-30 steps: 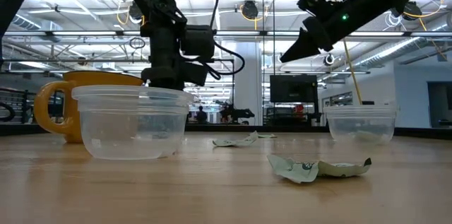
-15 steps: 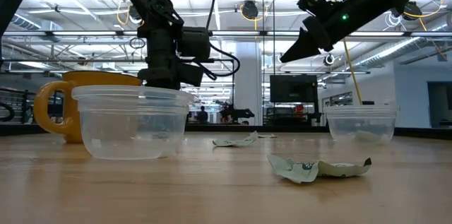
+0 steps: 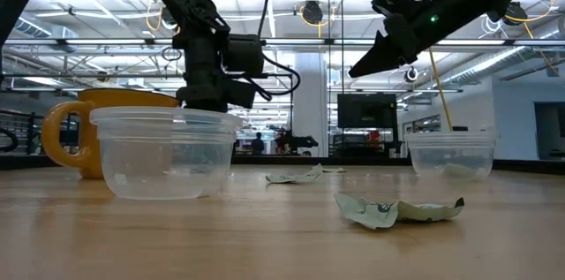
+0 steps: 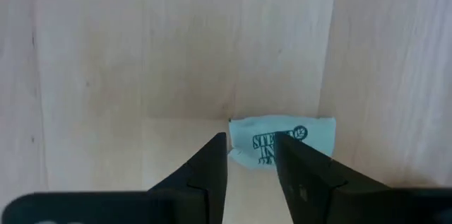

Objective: Pick and place Stevia / Truvia into bins
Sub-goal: Put the white stevia packet into the left transparent container, then put the white stevia packet into the right transparent container, then put the white stevia packet into the left transparent container

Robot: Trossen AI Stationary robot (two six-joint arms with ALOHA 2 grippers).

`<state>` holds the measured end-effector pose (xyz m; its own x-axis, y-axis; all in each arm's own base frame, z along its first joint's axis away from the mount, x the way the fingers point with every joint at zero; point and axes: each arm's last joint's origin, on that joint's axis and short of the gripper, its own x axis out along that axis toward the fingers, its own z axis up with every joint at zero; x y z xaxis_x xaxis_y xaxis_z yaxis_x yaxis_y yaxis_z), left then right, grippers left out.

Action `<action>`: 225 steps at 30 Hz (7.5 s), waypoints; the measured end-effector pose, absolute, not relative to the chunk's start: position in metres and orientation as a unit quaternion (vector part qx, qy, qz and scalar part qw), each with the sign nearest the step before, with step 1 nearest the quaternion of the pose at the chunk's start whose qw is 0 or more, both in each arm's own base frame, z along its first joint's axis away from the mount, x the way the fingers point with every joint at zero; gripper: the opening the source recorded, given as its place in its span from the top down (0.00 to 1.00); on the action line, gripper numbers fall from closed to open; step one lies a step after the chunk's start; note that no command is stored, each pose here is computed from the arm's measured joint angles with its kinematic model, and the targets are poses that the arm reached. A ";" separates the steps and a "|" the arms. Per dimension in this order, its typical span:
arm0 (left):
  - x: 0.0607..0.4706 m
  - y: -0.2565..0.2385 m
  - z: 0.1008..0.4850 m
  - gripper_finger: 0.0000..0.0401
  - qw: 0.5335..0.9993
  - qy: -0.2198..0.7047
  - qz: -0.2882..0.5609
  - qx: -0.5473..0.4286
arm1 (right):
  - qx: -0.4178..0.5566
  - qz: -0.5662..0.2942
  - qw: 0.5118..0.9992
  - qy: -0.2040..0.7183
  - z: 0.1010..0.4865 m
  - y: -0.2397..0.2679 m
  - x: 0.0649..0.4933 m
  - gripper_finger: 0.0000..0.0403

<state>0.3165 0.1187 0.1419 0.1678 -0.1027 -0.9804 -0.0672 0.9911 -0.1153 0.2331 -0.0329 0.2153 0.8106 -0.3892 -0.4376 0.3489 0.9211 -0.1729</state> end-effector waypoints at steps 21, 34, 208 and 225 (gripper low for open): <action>0.316 0.117 0.131 0.64 0.741 0.670 -0.013 -0.040 | -0.043 -0.194 0.950 0.239 0.215 -0.033 0.233 0.77; 0.318 0.110 0.155 0.97 0.743 0.668 -0.026 0.037 | -0.044 -0.195 0.950 0.239 0.215 -0.033 0.233 0.77; 0.292 0.018 0.311 0.68 0.910 0.405 0.036 0.088 | 0.113 -0.136 0.835 0.522 0.186 0.006 0.208 0.93; 0.292 0.018 0.311 0.68 0.910 0.406 0.040 0.078 | 0.069 -0.090 0.893 0.435 0.202 0.006 0.221 0.74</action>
<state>0.2918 0.0176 0.3107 0.6677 0.1363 -0.7318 -0.0102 0.9847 0.1742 0.2213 0.0064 0.2016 0.6061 -0.1009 -0.7889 0.2208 0.9743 0.0450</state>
